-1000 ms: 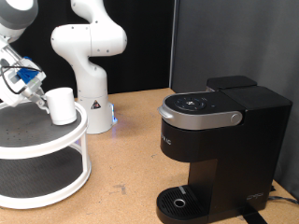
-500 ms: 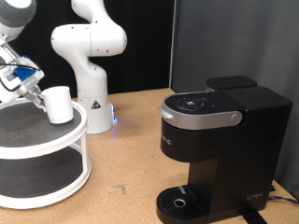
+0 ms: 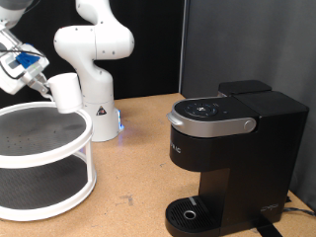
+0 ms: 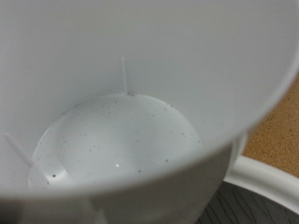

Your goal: Make a cup of coffee with the keurig machine

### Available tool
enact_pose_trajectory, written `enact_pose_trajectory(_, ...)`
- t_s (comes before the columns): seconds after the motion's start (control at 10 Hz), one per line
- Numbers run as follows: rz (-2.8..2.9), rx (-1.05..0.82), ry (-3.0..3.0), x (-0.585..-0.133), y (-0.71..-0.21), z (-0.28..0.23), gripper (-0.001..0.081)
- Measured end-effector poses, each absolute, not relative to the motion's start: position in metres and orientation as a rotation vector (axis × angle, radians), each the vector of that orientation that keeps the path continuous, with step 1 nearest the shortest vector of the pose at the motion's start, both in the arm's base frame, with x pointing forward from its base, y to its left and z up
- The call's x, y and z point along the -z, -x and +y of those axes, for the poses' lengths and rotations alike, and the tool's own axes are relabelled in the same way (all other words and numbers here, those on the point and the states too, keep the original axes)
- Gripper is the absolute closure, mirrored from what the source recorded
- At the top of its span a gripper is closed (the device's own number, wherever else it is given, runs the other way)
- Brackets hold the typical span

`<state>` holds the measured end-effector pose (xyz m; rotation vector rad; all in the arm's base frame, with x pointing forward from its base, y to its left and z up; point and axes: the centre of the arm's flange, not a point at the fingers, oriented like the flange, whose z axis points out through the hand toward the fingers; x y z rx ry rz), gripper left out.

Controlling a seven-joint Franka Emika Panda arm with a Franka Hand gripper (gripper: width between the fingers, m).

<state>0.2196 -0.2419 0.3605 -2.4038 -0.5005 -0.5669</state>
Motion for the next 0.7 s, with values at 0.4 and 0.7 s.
enact_pose_trajectory(0.4,-0.492,0.575,2.397,-0.387,-0.219,-0.238,0.0737)
enact_pose_trajectory(0.7,-0.378,0.594,2.364,-0.389,-0.231,-0.226,0.0737)
